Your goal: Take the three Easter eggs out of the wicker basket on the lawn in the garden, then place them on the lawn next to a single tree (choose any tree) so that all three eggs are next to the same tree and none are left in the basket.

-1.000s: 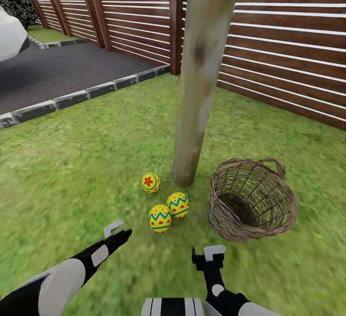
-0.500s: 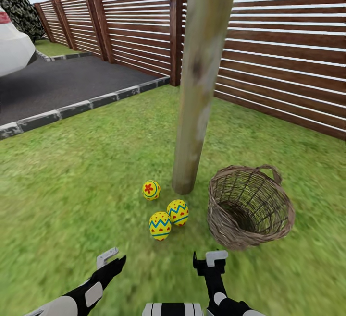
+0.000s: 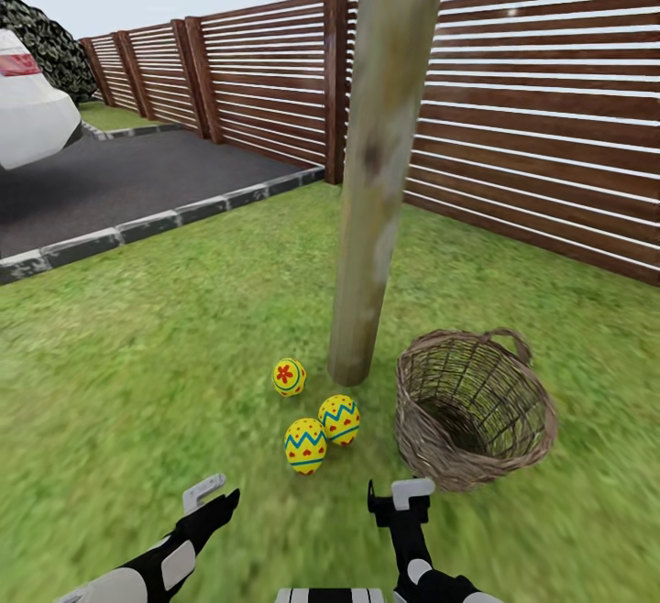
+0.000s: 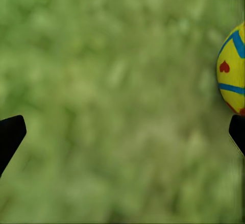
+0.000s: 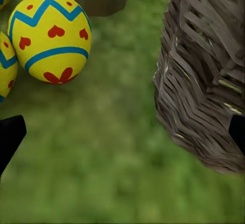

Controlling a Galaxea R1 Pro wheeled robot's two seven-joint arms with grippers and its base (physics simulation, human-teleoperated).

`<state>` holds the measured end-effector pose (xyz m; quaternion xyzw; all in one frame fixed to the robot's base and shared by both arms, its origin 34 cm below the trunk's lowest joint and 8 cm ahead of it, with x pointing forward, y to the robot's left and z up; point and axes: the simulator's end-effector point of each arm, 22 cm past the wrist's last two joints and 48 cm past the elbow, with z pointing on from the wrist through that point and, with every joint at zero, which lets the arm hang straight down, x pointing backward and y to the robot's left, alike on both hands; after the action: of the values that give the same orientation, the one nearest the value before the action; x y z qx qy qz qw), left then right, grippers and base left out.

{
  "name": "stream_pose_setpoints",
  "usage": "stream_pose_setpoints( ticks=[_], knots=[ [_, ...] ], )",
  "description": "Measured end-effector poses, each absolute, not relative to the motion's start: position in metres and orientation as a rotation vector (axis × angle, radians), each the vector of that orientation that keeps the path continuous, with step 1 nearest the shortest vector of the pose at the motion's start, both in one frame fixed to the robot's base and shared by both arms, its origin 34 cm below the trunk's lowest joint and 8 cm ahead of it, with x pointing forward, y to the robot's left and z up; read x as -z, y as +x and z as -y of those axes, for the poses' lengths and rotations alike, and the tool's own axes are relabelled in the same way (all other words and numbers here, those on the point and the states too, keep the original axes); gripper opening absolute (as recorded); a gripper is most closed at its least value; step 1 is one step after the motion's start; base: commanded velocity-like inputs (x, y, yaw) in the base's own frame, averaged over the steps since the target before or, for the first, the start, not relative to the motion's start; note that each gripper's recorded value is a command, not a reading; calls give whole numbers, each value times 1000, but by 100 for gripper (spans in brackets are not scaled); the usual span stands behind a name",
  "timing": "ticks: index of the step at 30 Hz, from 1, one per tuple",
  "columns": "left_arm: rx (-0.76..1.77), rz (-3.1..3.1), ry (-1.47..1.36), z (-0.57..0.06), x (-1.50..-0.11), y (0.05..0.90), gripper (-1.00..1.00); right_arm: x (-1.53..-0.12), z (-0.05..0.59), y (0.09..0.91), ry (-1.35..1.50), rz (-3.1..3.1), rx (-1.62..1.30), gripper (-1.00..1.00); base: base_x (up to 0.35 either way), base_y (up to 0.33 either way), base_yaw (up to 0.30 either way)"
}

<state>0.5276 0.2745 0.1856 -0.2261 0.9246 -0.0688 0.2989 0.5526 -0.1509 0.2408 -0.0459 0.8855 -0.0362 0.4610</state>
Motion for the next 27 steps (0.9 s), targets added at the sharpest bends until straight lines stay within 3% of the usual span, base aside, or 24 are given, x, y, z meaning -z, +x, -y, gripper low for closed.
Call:
stream_pose_setpoints(
  ticks=[9, 27],
  knots=[
    [193, -2421, -592, -274, -203, 538, 100, -259, 150, 562, -111, -2142, 90, 100, -36, 0, 0],
    [209, -2351, -576, -274, -239, 559, 100, -296, 148, 577, -109, -2070, 87, 100, -276, 0, 0]
  ],
)
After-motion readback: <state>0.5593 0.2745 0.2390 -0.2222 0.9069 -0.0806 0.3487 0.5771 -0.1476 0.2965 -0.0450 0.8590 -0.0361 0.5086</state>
